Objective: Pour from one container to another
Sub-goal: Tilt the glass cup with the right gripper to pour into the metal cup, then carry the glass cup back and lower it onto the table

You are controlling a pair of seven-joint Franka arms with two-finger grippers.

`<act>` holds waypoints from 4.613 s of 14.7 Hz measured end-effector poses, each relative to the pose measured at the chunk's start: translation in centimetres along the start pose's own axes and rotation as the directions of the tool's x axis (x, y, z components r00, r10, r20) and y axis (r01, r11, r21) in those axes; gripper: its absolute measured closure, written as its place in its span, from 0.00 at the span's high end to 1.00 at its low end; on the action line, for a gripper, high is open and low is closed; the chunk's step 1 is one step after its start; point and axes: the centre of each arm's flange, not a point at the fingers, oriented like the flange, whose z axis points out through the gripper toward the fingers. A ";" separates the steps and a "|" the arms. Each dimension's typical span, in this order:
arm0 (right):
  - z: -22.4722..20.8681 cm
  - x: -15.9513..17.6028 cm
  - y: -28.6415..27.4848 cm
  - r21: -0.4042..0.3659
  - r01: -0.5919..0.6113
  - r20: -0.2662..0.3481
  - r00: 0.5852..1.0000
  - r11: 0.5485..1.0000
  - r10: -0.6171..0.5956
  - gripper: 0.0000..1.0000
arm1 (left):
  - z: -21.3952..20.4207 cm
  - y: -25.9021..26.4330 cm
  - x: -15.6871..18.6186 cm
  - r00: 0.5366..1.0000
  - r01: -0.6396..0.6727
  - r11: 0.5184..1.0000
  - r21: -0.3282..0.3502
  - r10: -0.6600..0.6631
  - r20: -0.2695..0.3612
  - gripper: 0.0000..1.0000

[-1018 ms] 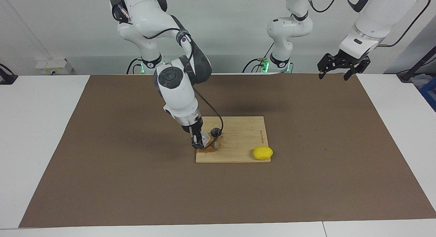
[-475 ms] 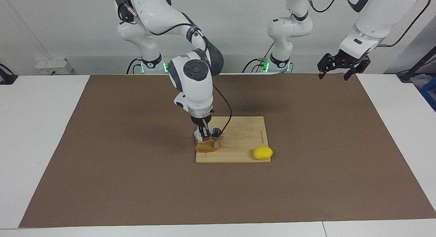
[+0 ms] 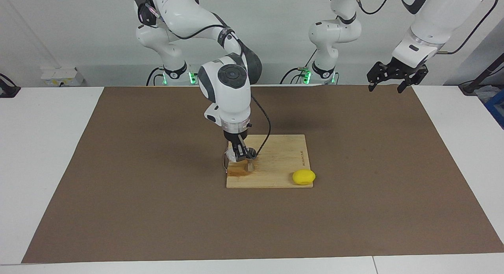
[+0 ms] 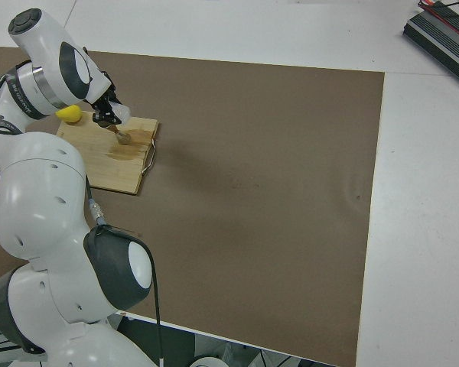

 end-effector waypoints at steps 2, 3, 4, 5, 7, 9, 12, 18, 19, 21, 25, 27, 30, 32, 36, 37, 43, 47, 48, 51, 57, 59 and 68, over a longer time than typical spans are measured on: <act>-0.1 0.1 -0.1 0.006 0.005 -0.014 1.000 1.000 -0.005 0.51 | 0.0 0.0 0.0 1.000 0.000 1.000 0.000 0.000 0.000 1.00; -0.2 0.1 -0.1 0.010 0.010 -0.024 1.000 1.000 -0.009 0.51 | 0.0 0.0 0.0 1.000 0.000 1.000 0.000 0.000 0.000 1.00; -0.2 0.1 -0.1 0.013 0.013 -0.030 0.999 1.000 -0.013 0.51 | 0.0 0.0 0.0 1.000 0.000 1.000 0.000 0.000 0.000 1.00; -0.3 -0.1 -0.1 0.014 0.016 -0.032 0.999 1.000 -0.015 0.51 | 0.0 0.0 0.0 1.000 0.000 1.000 0.000 0.000 0.000 1.00; -0.4 -0.4 -0.1 0.022 0.027 -0.043 0.999 0.999 -0.026 0.51 | 0.0 0.0 0.0 1.000 0.000 1.000 0.000 0.000 0.000 1.00; -0.5 -0.6 -0.1 0.033 0.036 -0.055 0.998 0.999 -0.034 0.51 | 0.0 0.0 0.0 1.000 0.000 1.000 0.000 0.000 0.000 1.00; -0.8 -0.5 -0.4 0.062 0.045 -0.071 0.997 0.997 -0.041 0.51 | 0.0 0.0 0.0 1.000 0.000 1.000 0.000 0.000 0.000 1.00; -0.9 -0.9 -0.6 0.087 0.064 -0.090 0.994 0.994 -0.056 0.51 | 0.0 0.0 0.0 1.000 0.000 1.000 0.000 0.000 0.000 1.00; -0.8 -1.1 -0.6 0.088 0.070 -0.097 0.993 0.994 -0.062 0.51 | 0.0 0.0 0.0 1.000 0.000 1.000 0.000 0.000 0.000 1.00; -0.6 -1.7 -0.4 0.088 0.089 -0.116 0.990 0.992 -0.078 0.51 | 0.0 0.0 0.0 1.000 0.000 1.000 0.000 0.000 0.000 1.00; 0.1 -2.3 -0.3 0.091 0.110 -0.136 0.986 0.990 -0.097 0.51 | 0.0 0.0 0.0 1.000 0.000 1.000 0.000 0.000 0.000 1.00; 0.4 -2.3 -0.3 0.090 0.121 -0.154 0.982 0.989 -0.106 0.51 | 0.0 0.0 0.0 1.000 0.000 1.000 0.000 0.000 0.000 1.00; 1.1 -3.2 0.0 0.080 0.148 -0.175 0.976 0.986 -0.132 0.51 | 0.0 0.0 0.0 1.000 0.000 1.000 0.000 0.000 0.000 1.00; 1.2 -3.6 0.2 0.079 0.156 -0.181 0.973 0.985 -0.140 0.51 | 0.0 0.0 0.0 1.000 0.000 1.000 0.000 0.000 0.000 1.00; 1.2 -3.6 0.2 0.078 0.158 -0.183 0.973 0.984 -0.141 0.51 | 0.0 0.0 0.0 1.000 0.000 1.000 0.000 0.000 0.000 1.00; 1.2 -3.6 0.2 0.079 0.158 -0.184 0.973 0.984 -0.141 0.51 | 0.0 0.0 0.0 1.000 0.000 1.000 0.000 0.000 0.000 1.00; 0.8 -3.5 0.1 0.083 0.148 -0.168 0.977 0.986 -0.133 0.51 | 0.0 0.0 0.0 1.000 0.000 1.000 0.000 0.000 0.000 1.00; 0.2 -2.8 0.1 0.080 0.103 -0.100 0.990 0.991 -0.095 0.51 | 0.0 0.0 0.0 1.000 0.000 1.000 0.000 0.000 0.000 1.00; 0.1 -2.5 0.0 0.079 0.096 -0.097 0.991 0.992 -0.089 0.51 | 0.0 0.0 0.0 1.000 0.000 1.000 0.000 0.000 0.000 1.00; -0.3 -1.2 -0.2 0.073 0.059 -0.059 0.997 0.996 -0.055 0.51 | 0.0 0.0 0.0 1.000 0.000 1.000 0.000 0.000 0.000 1.00; -1.0 2.3 -0.6 0.039 -0.038 0.063 0.997 0.999 0.035 0.51 | 0.0 0.0 0.0 1.000 0.000 1.000 0.000 0.000 0.000 1.00; -0.7 4.5 -0.6 0.012 -0.081 0.104 0.991 0.997 0.079 0.51 | 0.0 0.0 0.0 1.000 0.000 1.000 0.000 0.000 0.000 1.00; 3.3 19.5 3.0 -0.061 -0.215 0.399 0.890 0.975 0.221 0.51 | 0.0 0.0 0.0 1.000 0.000 1.000 0.000 0.000 0.000 1.00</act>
